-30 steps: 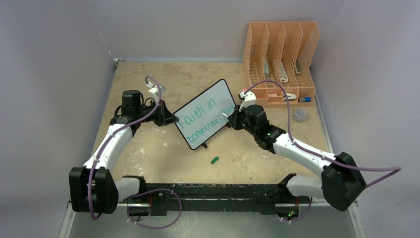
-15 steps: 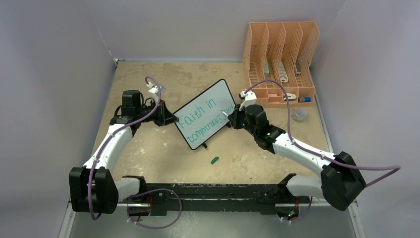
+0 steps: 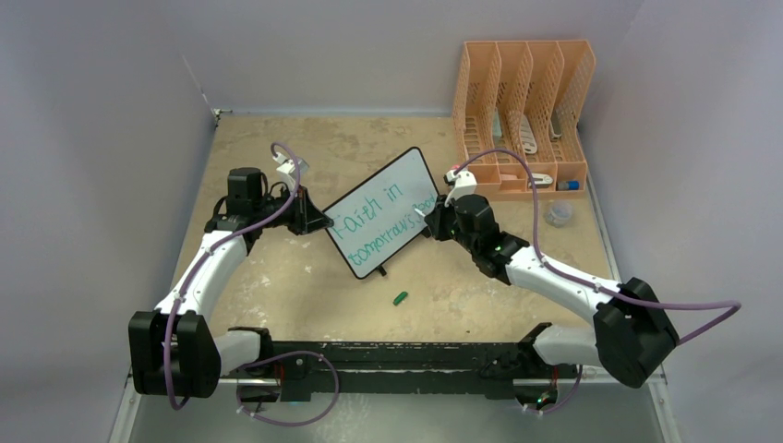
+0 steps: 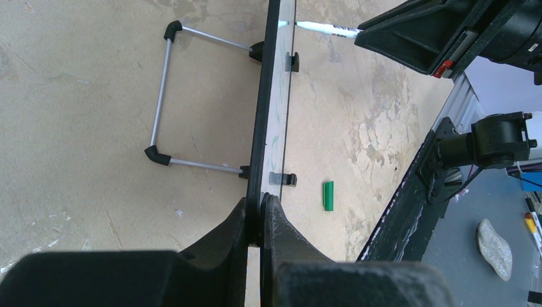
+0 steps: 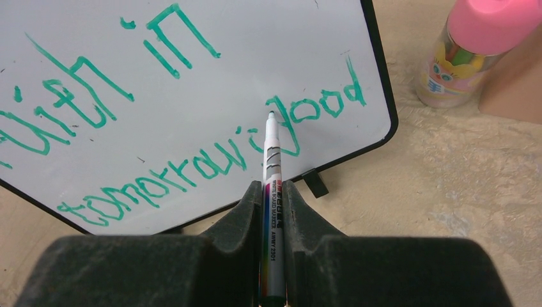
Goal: Write a sentence on the whiteboard
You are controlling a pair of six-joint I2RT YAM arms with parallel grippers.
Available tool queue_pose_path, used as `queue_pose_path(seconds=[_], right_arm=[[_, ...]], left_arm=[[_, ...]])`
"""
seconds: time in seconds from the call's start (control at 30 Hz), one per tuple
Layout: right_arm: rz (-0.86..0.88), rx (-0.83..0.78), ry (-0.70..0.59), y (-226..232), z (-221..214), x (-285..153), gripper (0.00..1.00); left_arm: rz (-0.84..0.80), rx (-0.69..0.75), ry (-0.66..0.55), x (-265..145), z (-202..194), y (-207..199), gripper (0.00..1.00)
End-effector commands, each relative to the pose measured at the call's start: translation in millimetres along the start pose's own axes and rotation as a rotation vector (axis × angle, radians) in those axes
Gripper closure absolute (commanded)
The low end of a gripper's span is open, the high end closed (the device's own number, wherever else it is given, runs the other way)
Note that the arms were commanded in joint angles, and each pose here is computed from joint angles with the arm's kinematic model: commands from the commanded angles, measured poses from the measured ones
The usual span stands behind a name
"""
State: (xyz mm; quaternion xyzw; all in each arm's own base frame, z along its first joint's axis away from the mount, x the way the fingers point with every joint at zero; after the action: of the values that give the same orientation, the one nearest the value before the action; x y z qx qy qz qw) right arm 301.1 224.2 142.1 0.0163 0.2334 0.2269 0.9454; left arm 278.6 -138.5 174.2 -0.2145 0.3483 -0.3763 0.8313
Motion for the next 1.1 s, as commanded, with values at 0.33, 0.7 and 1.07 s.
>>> queue_pose_path(seconds=[0.33, 0.7, 1.07], right_arm=[[0.023, 0.033, -0.122, 10, 42, -3, 1.00], [0.014, 0.031, -0.106, 9, 38, 2, 1.00], [0.020, 0.024, -0.086, 10, 33, 4, 1.00]], left_arm=[[0.144, 0.050, -0.007, -2, 1, 31, 1.00], [0.142, 0.051, -0.007, -2, 1, 31, 1.00], [0.143, 0.050, -0.007, -2, 1, 31, 1.00]])
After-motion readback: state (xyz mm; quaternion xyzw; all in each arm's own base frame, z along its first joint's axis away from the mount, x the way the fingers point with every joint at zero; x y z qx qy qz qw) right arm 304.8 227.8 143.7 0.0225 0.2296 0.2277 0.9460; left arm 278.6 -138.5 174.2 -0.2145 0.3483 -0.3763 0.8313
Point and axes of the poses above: each gripper's point midway between its finger pads, its own x axis out along the fingers, its own y axis along the line the jaws close on, z = x × y, the point moved 1 cm from there along -x, back along the fingers, and after that the axes turned 9 degrees about -x, right-handed, at the moved point
